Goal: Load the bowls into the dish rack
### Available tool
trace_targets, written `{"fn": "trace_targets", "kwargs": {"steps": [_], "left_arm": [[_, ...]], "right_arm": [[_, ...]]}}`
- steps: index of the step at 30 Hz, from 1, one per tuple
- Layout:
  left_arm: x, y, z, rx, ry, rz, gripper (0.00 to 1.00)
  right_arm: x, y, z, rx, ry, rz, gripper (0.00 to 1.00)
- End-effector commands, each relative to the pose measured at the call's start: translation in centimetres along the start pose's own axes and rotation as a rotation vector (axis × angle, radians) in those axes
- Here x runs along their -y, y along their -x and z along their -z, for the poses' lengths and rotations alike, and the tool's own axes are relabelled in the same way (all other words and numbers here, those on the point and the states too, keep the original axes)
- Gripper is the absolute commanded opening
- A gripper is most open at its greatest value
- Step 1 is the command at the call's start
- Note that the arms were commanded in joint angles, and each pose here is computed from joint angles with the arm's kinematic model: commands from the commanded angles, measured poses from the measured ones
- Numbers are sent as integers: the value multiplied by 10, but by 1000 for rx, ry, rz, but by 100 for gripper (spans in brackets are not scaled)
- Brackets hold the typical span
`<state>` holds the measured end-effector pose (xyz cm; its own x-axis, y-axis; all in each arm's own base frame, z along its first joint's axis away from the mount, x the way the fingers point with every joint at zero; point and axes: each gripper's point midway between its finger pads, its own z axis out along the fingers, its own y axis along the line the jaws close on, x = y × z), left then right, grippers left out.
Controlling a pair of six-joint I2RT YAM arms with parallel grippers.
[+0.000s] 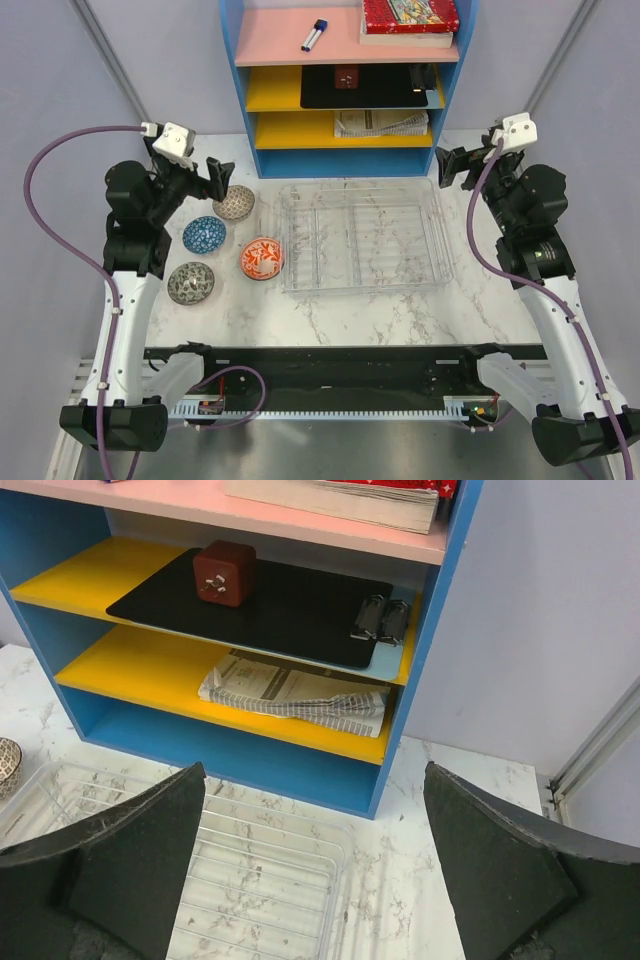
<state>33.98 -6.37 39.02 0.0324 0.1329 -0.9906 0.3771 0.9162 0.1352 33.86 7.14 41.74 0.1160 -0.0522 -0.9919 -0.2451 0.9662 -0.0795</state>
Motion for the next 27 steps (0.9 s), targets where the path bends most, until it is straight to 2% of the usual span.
{"fn": "trace_targets", "kwargs": {"steps": [1,7,10,13,17,21,27], "left_arm": [[1,4,1,10,-9,47,100],[-8,-4,-3,-2,33,40,100],[-25,-14,-8,-31,114,23,100],[-38,-35,-19,-120,147,-15,99],[-54,-90,-35,-291,175,-56,98],[-85,-159,-41,-442,218,33,98],[-108,-211,-45,-532,206,109,98]], "right_arm": [[3,21,1,66,-30,-50,98],[-6,0,-2,10,61,136,98],[-11,-6,-3,-7,90,146,98],[-12,-8,-6,-18,96,140,98],[-18,-13,-6,-31,130,144,98],[-24,-17,-4,-32,162,154,98],[-32,-21,-4,-42,191,167,98]]}}
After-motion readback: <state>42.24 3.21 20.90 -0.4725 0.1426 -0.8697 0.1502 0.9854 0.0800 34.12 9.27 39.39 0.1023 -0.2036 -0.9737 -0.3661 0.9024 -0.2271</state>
